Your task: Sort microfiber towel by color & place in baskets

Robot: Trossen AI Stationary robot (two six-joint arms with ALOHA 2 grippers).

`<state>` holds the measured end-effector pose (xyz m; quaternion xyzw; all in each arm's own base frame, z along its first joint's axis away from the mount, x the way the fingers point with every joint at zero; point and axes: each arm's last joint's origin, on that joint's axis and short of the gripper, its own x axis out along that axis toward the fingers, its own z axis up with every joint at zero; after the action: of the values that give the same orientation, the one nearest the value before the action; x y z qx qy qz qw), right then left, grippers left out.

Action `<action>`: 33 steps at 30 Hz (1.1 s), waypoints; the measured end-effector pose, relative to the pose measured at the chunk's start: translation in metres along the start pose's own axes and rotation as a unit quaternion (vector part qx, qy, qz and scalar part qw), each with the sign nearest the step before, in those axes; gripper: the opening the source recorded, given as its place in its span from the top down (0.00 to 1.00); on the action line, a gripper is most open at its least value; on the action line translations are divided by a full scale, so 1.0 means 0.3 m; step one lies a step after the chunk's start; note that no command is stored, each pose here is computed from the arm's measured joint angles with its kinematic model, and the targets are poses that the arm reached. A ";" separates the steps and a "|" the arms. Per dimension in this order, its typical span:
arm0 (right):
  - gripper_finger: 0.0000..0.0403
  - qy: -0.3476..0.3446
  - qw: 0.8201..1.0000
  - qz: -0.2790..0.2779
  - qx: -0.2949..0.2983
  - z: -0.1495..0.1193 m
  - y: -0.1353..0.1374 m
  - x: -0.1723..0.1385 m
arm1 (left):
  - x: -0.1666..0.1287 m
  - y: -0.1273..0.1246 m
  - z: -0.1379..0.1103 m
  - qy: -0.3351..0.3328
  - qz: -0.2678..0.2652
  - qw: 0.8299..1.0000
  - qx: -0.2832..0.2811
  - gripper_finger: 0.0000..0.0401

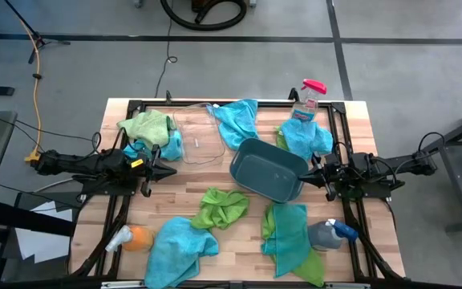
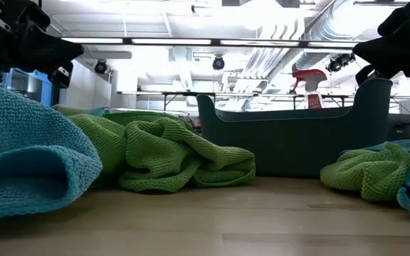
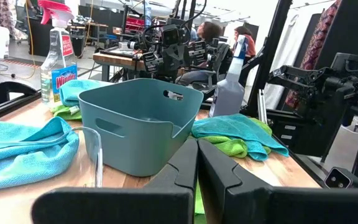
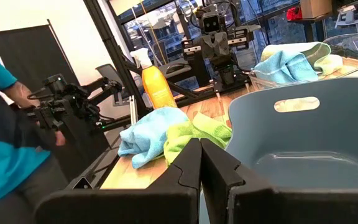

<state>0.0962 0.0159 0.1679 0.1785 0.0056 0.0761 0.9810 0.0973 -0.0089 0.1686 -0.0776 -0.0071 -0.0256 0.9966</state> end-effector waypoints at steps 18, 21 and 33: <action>1.00 0.000 1.000 0.000 0.000 0.000 0.000 0.000 | 0.000 0.000 0.000 0.000 0.000 1.000 0.000 1.00; 1.00 0.000 1.000 0.000 0.000 0.000 0.000 0.000 | 0.000 0.000 0.000 0.000 0.000 1.000 0.000 1.00; 1.00 -0.053 0.998 -0.015 0.041 0.028 0.003 -0.001 | 0.000 0.000 0.000 0.000 0.000 1.000 0.000 1.00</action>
<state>0.0960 0.0138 0.1761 0.2223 -0.0405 0.0510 0.9728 0.0973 -0.0090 0.1686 -0.0776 -0.0069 -0.0258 0.9966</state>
